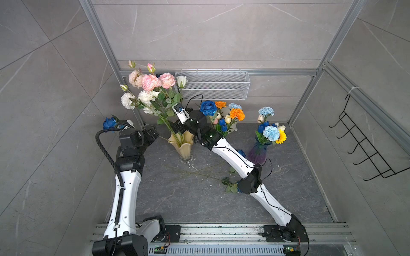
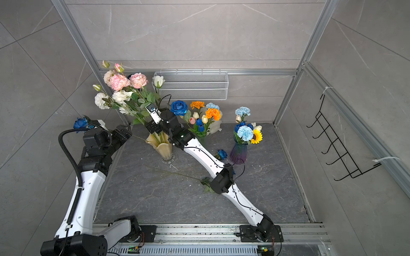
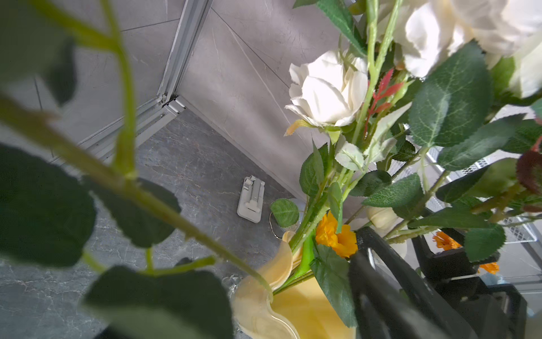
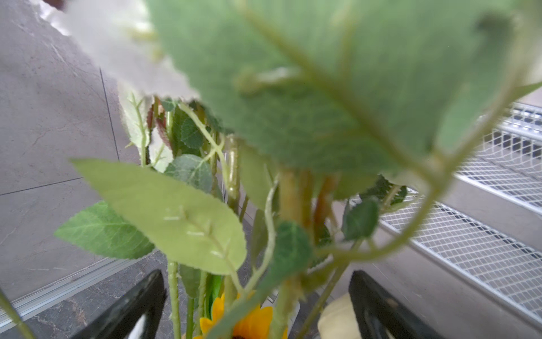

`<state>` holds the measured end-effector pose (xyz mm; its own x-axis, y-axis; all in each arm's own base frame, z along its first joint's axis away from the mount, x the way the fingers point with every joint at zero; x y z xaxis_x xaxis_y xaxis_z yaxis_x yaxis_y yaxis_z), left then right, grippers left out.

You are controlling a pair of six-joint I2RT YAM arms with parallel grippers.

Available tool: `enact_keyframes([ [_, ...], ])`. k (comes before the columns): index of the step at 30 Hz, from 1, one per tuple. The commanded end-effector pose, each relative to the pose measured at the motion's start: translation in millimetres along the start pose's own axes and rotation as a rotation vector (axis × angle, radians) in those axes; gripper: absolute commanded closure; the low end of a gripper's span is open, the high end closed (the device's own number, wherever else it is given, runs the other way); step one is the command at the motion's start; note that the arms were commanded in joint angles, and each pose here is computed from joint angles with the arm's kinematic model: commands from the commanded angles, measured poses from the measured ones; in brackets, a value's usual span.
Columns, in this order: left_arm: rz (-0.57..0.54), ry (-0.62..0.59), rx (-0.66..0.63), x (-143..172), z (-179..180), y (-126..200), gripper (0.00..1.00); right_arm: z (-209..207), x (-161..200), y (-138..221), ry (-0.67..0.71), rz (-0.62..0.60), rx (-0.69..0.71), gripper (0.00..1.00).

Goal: Pick out blue flowers from the vase
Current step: Pick up the flower from the vase.

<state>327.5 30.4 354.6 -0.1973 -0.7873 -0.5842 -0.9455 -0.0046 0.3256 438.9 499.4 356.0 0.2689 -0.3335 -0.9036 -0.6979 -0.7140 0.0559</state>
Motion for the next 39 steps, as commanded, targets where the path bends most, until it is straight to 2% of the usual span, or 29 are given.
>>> enact_keyframes([
  [1, -0.089, -0.024, 0.062, -20, -17, 2, 0.35, -5, -27, 14, -0.005, -0.059, -0.036, 0.00],
  [3, -0.105, -0.034, 0.069, -22, -18, 3, 0.58, -2, -32, 17, -0.011, -0.070, -0.072, 0.00],
  [6, -0.121, -0.063, 0.095, -26, -25, 8, 0.67, 3, -36, 21, -0.014, -0.076, -0.121, 0.00],
  [9, -0.129, -0.115, 0.113, -31, -34, 15, 0.89, 7, -41, 26, -0.017, -0.077, -0.166, 0.00],
  [12, -0.129, -0.168, 0.139, -34, -44, 24, 0.98, 7, -48, 32, -0.013, -0.076, -0.172, 0.00],
  [17, -0.141, -0.289, 0.201, -44, -70, 52, 1.00, 1, -50, 31, -0.023, -0.083, -0.132, 0.00],
  [20, -0.150, -0.354, 0.223, -51, -86, 70, 1.00, -7, -65, 42, -0.027, -0.099, -0.120, 0.00],
  [25, -0.150, -0.356, 0.248, -59, -101, 88, 1.00, -7, -68, 46, -0.033, -0.097, -0.130, 0.00],
  [26, -0.125, -0.338, 0.240, -57, -100, 86, 0.97, -6, -70, 46, -0.033, -0.098, -0.132, 0.00],
  [28, -0.062, -0.284, 0.235, -49, -96, 82, 0.75, -7, -71, 48, -0.033, -0.095, -0.134, 0.00],
  [33, 0.024, -0.111, 0.165, -24, -65, 72, 0.41, -5, -70, 56, -0.021, -0.049, -0.147, 0.00],
  [39, 0.081, 0.018, 0.091, -1, -34, 59, 0.32, 9, -77, 67, -0.010, -0.014, -0.186, 0.00],
])
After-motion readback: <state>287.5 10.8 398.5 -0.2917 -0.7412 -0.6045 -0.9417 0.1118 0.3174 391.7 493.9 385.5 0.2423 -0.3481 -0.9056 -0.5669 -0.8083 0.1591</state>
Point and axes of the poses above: each gripper's point midway between its finger pads, its own y axis back along the fingers, its own z axis along the line the jaws close on, x = y × z, the point moved 5 cm from there along y, back along the fingers, and after that the axes turned 13 degrees about y, right-handed, at the moved point
